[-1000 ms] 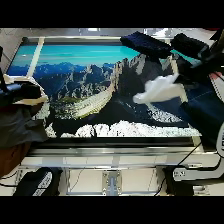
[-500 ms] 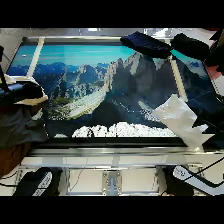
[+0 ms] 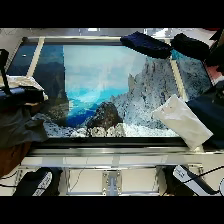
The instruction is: Fold the shirts.
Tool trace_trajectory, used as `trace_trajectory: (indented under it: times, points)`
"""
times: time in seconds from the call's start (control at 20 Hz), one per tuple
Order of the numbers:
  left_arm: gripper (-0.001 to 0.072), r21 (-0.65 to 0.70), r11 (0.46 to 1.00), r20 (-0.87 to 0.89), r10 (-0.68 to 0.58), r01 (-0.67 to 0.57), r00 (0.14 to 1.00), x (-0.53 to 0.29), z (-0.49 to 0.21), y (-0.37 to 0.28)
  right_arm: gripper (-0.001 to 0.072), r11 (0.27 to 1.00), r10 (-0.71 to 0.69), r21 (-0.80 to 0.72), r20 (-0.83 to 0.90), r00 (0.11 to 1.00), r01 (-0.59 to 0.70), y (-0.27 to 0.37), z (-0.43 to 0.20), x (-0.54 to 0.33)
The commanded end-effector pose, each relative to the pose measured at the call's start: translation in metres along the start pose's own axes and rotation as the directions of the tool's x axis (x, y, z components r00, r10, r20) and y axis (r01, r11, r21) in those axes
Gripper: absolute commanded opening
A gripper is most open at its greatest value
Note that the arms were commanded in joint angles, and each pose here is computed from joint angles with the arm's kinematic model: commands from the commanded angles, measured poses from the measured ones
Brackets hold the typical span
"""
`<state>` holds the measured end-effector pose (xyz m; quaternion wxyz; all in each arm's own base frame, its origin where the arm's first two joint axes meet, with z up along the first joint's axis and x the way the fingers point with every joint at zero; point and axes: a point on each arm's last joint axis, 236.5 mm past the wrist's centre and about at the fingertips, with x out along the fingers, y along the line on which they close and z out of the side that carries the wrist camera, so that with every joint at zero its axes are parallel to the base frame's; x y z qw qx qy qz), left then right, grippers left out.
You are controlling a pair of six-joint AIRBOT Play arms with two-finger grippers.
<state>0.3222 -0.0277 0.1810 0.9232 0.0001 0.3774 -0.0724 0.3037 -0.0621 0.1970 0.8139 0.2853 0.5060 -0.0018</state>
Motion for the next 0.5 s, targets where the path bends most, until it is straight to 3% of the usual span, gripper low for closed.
trace_trajectory:
  times: [0.0, 0.45]
  points:
    - [0.0015, 0.001, 1.000, -0.013, -0.001, 0.001, 1.000, 0.000, -0.003, 0.000, 0.0512, 0.961, 0.261, -0.155, 0.226, 0.939, -0.230, 0.092, 0.033, -0.039]
    - [0.0015, 0.001, 1.000, -0.013, -0.001, 0.001, 1.000, 0.000, -0.003, 0.000, 0.0512, 0.924, 0.301, -0.282, 0.113, 0.947, -0.260, 0.135, 0.001, -0.023]
